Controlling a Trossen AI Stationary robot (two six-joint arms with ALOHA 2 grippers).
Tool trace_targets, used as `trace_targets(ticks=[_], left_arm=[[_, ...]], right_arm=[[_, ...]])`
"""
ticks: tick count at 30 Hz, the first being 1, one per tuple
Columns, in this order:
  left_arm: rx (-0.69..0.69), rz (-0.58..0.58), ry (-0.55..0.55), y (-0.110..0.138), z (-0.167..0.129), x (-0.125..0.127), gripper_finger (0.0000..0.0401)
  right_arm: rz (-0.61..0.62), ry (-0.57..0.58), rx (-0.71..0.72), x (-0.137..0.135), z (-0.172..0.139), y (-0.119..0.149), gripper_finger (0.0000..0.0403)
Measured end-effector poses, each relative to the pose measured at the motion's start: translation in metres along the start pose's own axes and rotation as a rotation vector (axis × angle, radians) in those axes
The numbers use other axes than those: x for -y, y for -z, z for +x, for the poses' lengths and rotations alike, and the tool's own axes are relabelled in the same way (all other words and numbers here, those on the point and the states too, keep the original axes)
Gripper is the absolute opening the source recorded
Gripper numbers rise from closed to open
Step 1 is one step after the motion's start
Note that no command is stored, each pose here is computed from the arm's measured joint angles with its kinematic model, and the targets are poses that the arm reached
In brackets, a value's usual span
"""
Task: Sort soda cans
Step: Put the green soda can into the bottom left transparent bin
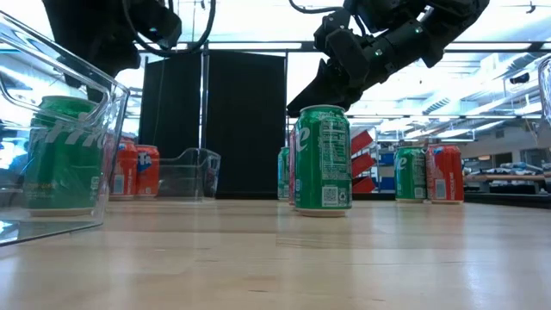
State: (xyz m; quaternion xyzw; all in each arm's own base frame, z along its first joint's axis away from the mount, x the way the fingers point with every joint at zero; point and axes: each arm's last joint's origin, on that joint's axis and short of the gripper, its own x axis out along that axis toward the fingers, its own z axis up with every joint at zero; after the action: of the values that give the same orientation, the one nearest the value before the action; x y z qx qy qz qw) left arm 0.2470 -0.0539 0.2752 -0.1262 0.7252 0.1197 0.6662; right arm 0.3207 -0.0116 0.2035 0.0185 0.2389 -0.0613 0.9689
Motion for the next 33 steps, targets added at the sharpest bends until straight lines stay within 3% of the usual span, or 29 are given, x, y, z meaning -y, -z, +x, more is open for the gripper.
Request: trace_targets(ticks=[13,19,23,28,33], left_arm=[[-0.091,0.031,-0.029,0.008,0.043,-0.006,0.0333],[-0.076,0.133,-0.04,0.007,0.04,-0.005,0.0291],[-0.054,0.206,-0.074,0.005,0.028,-0.002,0.0283],[0.005,0.261,-0.104,0.006,-0.011,0.001,0.0283],[0.083,0.26,-0.032,0.011,-0.052,0.01,0.0283]], right_arm=[[-0.002,-0.001,-0.004,0.0,0.0,0.0,0.0106],[-0.001,-0.001,-0.004,0.0,0.0,0.0,0.0106],[-0.001,-0.001,-0.004,0.0,0.0,0.001,0.0106],[-0.001,-0.001,0.0,0.0,0.0,0.0,0.0106],[0.0,-0.001,-0.001,0.0,0.0,0.0,0.0106]])
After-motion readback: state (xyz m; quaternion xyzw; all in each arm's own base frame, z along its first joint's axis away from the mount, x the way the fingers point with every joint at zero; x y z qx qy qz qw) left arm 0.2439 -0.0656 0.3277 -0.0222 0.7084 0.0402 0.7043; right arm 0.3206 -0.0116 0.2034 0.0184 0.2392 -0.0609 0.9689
